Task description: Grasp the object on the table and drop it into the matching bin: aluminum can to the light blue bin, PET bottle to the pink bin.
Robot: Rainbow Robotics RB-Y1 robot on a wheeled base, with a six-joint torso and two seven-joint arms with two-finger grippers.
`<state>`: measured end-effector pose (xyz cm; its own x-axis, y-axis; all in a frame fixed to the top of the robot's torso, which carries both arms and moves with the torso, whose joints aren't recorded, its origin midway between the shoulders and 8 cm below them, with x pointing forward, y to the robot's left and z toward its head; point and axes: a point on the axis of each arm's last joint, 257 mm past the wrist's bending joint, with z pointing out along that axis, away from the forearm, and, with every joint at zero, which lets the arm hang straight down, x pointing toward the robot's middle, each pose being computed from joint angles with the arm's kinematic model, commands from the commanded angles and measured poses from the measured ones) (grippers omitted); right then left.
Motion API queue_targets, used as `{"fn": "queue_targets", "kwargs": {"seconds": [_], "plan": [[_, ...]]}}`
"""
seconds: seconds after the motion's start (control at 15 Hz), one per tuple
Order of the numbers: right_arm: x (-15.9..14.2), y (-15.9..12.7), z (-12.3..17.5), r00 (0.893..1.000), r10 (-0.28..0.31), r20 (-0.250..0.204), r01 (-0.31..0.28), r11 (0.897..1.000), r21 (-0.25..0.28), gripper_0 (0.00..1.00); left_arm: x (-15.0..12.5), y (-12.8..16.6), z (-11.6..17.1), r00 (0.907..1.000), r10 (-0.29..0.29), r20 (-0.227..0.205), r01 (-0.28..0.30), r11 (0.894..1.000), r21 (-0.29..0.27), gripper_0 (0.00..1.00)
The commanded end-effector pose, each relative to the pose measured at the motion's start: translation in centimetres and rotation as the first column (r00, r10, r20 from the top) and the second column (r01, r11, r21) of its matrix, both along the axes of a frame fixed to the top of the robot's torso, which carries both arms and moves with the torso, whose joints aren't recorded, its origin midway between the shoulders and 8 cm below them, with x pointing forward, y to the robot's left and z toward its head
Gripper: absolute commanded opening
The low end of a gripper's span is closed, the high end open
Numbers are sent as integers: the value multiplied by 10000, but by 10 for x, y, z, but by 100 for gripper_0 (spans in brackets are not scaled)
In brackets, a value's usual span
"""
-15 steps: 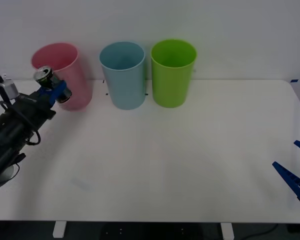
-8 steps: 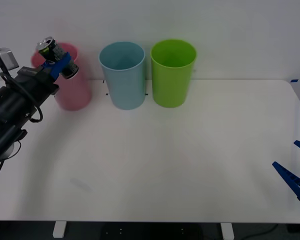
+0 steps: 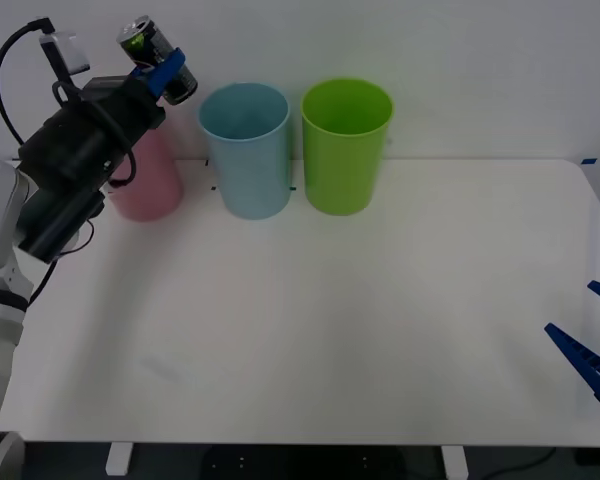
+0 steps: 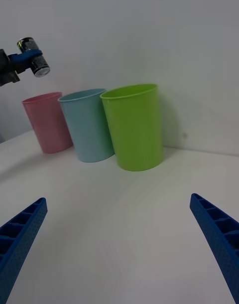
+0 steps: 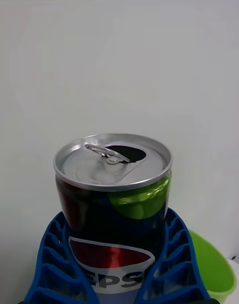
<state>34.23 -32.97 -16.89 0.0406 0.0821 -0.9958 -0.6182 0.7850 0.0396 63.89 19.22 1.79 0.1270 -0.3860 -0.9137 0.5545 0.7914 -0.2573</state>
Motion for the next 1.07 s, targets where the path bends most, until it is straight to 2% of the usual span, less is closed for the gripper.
{"fn": "queue_targets", "kwargs": {"seconds": [0.07, 0.4, 0.67, 0.8, 1.07], "plan": [[0, 0, 0, 10000, 0, 0, 0, 10000, -1, 100, 21, -15, 4, 9998, 25, -189, -21, 9998, 179, 0], [0, 0, 0, 10000, 0, 0, 0, 10000, -1, 100, 56, -46, 0, 9976, 482, -497, -451, 9970, 628, 0], [0, 0, 0, 10000, 0, 0, 0, 10000, -1, 100, 85, -64, -8, 9926, 1122, -463, -1021, 9782, 1809, 0], [0, 0, 0, 10000, 0, 0, 0, 10000, -1, 100, 93, -70, -6, 9906, 1273, -497, -1145, 9715, 2074, 0], [0, 0, 0, 10000, 0, 0, 0, 10000, -1, 100, 93, -82, -10, 9909, 1243, -513, -1101, 9691, 2207, 0]]}}
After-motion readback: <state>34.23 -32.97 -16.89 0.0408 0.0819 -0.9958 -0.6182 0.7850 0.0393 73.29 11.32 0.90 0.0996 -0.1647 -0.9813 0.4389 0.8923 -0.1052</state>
